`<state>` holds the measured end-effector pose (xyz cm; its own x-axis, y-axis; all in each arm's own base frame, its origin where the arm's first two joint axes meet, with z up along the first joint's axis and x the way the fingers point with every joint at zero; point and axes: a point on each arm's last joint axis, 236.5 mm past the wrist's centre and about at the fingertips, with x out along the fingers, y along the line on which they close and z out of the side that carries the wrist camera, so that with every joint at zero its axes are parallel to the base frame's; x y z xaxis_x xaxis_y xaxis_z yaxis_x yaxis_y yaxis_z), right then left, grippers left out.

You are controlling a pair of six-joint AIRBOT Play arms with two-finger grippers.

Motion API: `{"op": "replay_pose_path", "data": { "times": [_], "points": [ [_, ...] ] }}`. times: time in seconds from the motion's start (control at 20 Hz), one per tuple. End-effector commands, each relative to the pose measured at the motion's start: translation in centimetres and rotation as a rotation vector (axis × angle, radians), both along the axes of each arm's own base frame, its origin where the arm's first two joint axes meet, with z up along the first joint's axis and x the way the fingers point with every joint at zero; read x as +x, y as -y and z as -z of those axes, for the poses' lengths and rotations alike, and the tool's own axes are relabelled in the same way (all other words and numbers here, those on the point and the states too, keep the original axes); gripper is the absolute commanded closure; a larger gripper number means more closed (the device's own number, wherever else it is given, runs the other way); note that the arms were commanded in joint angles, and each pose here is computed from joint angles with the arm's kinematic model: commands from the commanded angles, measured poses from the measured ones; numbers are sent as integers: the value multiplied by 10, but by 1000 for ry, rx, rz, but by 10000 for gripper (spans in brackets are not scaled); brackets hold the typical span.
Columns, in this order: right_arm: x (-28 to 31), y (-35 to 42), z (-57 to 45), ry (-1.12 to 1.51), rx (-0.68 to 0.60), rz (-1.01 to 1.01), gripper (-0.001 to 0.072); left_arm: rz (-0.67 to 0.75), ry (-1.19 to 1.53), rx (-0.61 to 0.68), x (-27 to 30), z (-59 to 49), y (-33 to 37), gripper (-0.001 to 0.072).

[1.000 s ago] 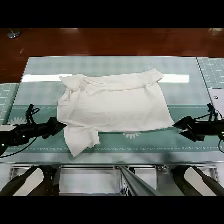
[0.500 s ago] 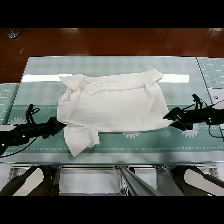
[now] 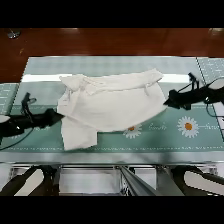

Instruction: Fold the shirts.

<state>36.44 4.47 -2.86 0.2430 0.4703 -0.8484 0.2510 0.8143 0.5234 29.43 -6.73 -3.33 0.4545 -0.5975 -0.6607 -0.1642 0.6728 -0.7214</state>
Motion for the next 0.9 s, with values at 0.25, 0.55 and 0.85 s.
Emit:
{"op": "replay_pose_path", "data": {
  "times": [0.25,0.55,0.85],
  "points": [
    [45,22,-344,798,-239,25,681,-49,912,156,78,-381,-17,681],
    [-95,33,-469,1116,-482,128,681,-120,1061,570,-15,-490,-27,681],
    [-197,19,-479,1170,-529,144,681,-287,1165,917,-138,-527,-43,681]
  ]
}}
